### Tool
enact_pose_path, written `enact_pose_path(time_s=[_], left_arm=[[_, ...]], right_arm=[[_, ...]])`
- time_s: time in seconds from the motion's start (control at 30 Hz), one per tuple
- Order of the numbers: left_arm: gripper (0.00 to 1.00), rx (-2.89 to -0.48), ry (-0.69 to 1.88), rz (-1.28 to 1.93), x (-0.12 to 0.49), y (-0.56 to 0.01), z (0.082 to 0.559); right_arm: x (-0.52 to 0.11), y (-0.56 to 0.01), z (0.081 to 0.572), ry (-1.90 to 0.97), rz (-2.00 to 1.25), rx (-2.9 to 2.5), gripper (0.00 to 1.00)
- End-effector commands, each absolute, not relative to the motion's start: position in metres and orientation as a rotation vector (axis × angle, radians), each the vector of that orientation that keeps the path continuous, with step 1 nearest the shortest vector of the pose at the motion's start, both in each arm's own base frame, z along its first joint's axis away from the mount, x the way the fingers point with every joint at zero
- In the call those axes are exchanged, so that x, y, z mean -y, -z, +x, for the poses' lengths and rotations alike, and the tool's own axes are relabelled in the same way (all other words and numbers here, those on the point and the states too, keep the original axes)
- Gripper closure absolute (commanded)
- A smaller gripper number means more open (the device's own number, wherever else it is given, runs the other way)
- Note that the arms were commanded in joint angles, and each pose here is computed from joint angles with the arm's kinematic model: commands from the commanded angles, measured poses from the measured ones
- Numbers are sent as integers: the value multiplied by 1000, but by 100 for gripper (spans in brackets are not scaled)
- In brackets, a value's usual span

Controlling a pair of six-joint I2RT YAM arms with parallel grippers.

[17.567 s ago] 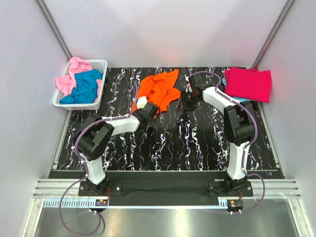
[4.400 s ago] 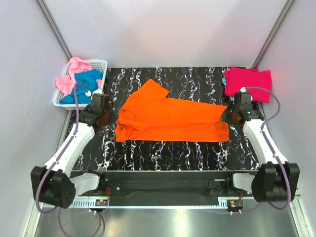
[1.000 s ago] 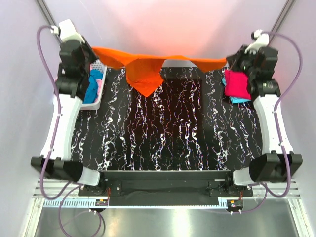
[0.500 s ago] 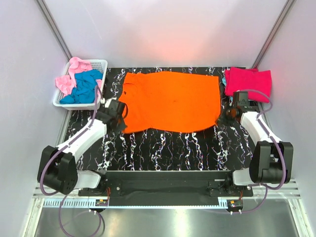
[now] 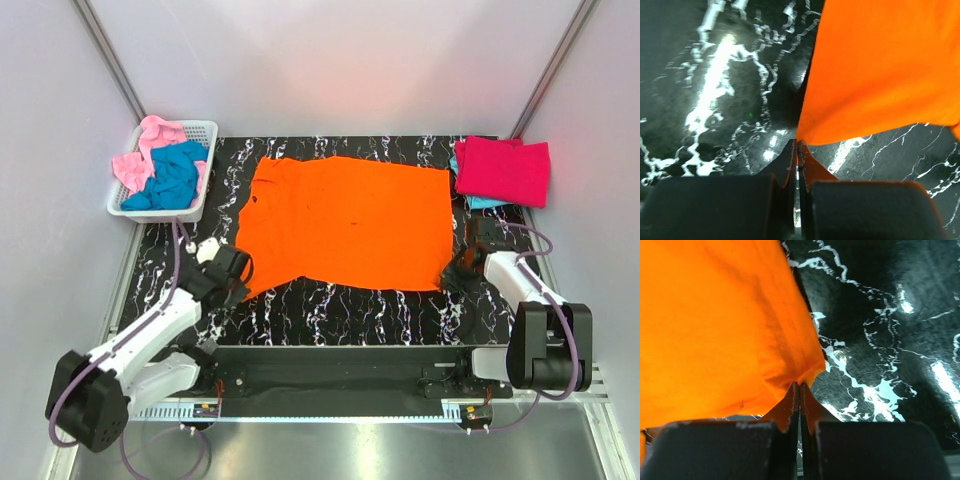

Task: Fold and stack the t-shirts
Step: Flatten the tshirt out

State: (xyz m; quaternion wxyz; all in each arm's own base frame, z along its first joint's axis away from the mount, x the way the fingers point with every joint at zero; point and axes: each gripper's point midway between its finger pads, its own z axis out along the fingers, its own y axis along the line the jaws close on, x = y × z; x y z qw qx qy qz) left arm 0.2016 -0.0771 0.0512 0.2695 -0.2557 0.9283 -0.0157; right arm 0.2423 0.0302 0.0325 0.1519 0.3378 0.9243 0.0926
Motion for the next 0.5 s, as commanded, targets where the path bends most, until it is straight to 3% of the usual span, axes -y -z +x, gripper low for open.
enact_pose_path(time_s=[0.0, 0.3, 0.47], left_arm=[[100, -2353, 61, -765, 65, -76, 208], [100, -2120, 227, -550, 71, -162, 233], [100, -2095, 167, -554, 70, -162, 251]], right_arm=[[-21, -46, 251, -223, 1037, -2553, 100], [1, -94, 275, -152, 1008, -2341, 100], [4, -87, 293, -116, 1024, -2383, 100]])
